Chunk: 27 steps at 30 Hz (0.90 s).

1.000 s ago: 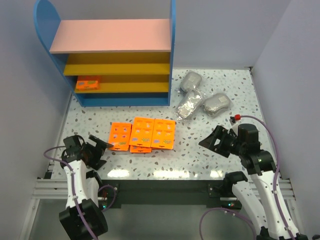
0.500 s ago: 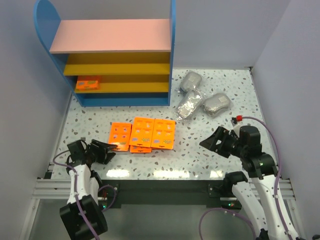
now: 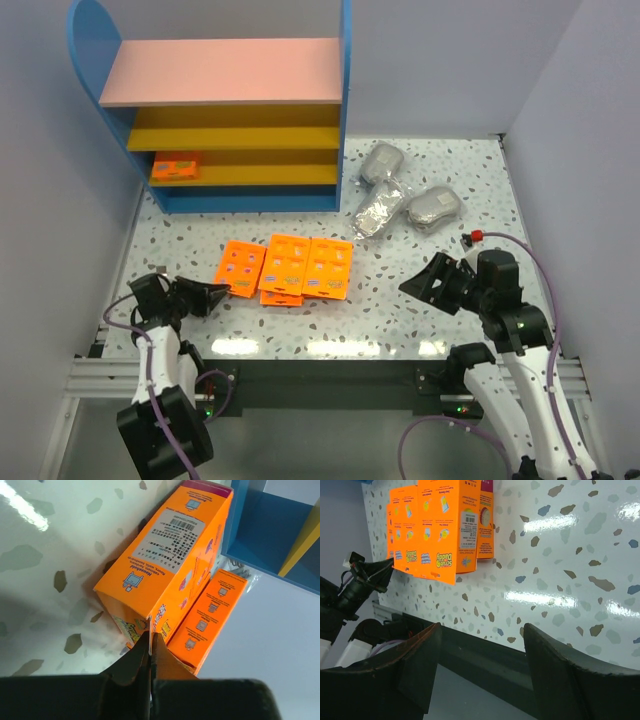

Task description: Place and organize the cleaning sponges onto the shelf

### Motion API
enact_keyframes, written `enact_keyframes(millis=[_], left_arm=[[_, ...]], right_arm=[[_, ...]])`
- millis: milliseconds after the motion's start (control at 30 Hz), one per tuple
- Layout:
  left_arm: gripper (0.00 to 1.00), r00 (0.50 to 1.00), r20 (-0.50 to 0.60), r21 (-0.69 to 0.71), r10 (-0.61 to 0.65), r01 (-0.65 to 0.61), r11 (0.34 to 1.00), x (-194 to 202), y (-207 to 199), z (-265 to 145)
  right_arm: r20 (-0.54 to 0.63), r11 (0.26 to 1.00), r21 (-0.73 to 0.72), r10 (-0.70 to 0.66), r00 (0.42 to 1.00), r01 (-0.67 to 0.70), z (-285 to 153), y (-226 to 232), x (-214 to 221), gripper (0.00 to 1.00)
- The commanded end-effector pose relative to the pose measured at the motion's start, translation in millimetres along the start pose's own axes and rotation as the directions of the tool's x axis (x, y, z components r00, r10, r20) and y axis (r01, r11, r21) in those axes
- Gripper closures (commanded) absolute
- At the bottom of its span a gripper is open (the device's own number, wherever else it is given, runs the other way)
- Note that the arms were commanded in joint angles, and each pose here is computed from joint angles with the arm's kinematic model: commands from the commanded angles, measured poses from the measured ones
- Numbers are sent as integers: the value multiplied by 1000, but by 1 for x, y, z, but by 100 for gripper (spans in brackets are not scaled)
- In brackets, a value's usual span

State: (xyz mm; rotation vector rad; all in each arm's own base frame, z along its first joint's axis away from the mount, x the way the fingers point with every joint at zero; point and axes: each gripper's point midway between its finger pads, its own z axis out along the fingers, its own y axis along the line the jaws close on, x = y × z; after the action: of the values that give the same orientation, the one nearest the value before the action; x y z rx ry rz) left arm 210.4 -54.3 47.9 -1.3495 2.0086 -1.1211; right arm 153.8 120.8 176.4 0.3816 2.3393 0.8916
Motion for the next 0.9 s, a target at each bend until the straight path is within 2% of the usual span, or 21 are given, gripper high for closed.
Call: enact_keyframes(millis=[0, 67, 233, 400, 533, 600, 633, 667, 700, 733, 767, 800, 833, 867], left_arm=[[100, 998, -22, 52, 64, -63, 997, -5, -39, -13], [100, 994, -44, 73, 102, -98, 992, -4, -55, -16], [100, 975, -29, 178, 222, -214, 961, -15, -122, -30], [100, 938, 13, 311, 347, -334, 890, -23, -188, -47], [100, 918, -11, 425, 398, -356, 832, -14, -229, -58], [100, 892, 8, 497, 452, -396, 772, -10, -252, -68], [100, 900, -11, 523, 436, -367, 770, -6, -261, -72], [100, 870, 14, 589, 493, -405, 699, 2, -278, -81], [100, 865, 10, 622, 502, -398, 674, 5, -287, -86], [100, 883, -46, 660, 467, -324, 678, 13, -298, -94], [100, 837, 25, 738, 546, -384, 555, 22, -315, -112], [100, 835, 26, 766, 550, -370, 526, 26, -321, -119], [100, 856, -23, 784, 516, -305, 541, 26, -328, -123], [100, 837, 17, 810, 547, -332, 483, 29, -337, -133]], right_arm=[[10, 1000, -26, -5, 1000, 5, 0, 7, -4, 30], [12, 1000, -26, -9, 1000, 10, -1, 6, -3, 31], [3, 1000, -11, -12, 1000, 12, -1, 4, -3, 31], [0, 1000, -6, -22, 1000, 22, 0, 8, -10, 31], [0, 999, 1, -35, 999, 35, 2, 11, -17, 31], [4, 999, 2, -40, 999, 40, 3, 13, -22, 31], [3, 999, -1, -43, 999, 43, 3, 15, -23, 31], [8, 999, -2, -45, 999, 45, 3, 16, -25, 31], [5, 999, 1, -45, 999, 45, 5, 16, -26, 31], [7, 999, 2, -47, 999, 47, 5, 17, -27, 32], [5, 999, 3, -47, 999, 47, 5, 17, -28, 31], [7, 999, 2, -48, 999, 48, 6, 18, -30, 32], [2, 999, 6, -49, 999, 49, 8, 17, -30, 32], [4, 999, 4, -51, 999, 51, 8, 17, -31, 32]])
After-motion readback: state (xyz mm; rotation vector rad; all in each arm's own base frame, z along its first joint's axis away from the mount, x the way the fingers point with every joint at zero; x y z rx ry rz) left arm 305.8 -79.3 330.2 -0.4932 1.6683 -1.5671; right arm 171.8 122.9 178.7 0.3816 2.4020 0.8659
